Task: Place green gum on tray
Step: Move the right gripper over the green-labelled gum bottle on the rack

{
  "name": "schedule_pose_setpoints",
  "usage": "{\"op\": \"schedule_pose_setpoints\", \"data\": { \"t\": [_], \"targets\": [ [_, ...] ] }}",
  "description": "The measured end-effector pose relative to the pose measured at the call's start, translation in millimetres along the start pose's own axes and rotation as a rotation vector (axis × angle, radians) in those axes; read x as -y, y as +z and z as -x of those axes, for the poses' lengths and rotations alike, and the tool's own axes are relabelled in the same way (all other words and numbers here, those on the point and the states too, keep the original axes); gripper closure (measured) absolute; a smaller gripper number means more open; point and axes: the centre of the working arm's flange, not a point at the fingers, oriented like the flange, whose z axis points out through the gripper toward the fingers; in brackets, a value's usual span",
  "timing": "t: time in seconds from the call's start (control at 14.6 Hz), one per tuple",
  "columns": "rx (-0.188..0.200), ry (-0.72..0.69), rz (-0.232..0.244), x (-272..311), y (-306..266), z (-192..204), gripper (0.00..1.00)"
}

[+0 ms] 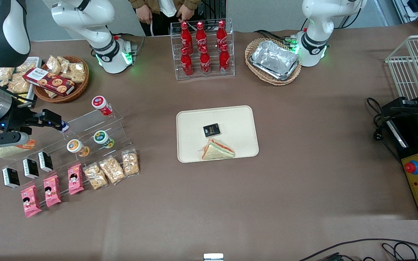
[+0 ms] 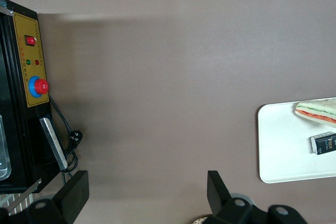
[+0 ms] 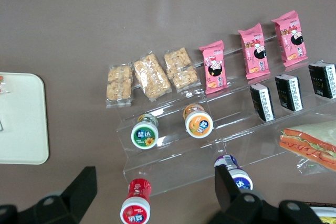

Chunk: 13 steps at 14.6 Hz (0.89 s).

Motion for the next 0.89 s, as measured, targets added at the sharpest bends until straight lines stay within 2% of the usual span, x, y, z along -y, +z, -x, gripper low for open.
{"op": "schedule_pose_setpoints", "data": {
  "t": [0.34, 0.48, 0.62, 0.76, 0.89],
  "targets": [
    [-0.001, -0.003, 0.0, 1.1, -0.4, -0.1, 0.0],
    [-0.005, -0.067, 0.0, 1.4, -0.7, -0.5, 0.0],
    [-0.031, -0.155, 0.004, 2.2, -3.2, -3.3, 0.0],
    [-0.036, -0.184, 0.003, 2.9, -3.5, -3.8, 0.0],
    [-0.031, -0.184, -0.021, 5.0, 0.0, -3.8, 0.0]
  ]
}}
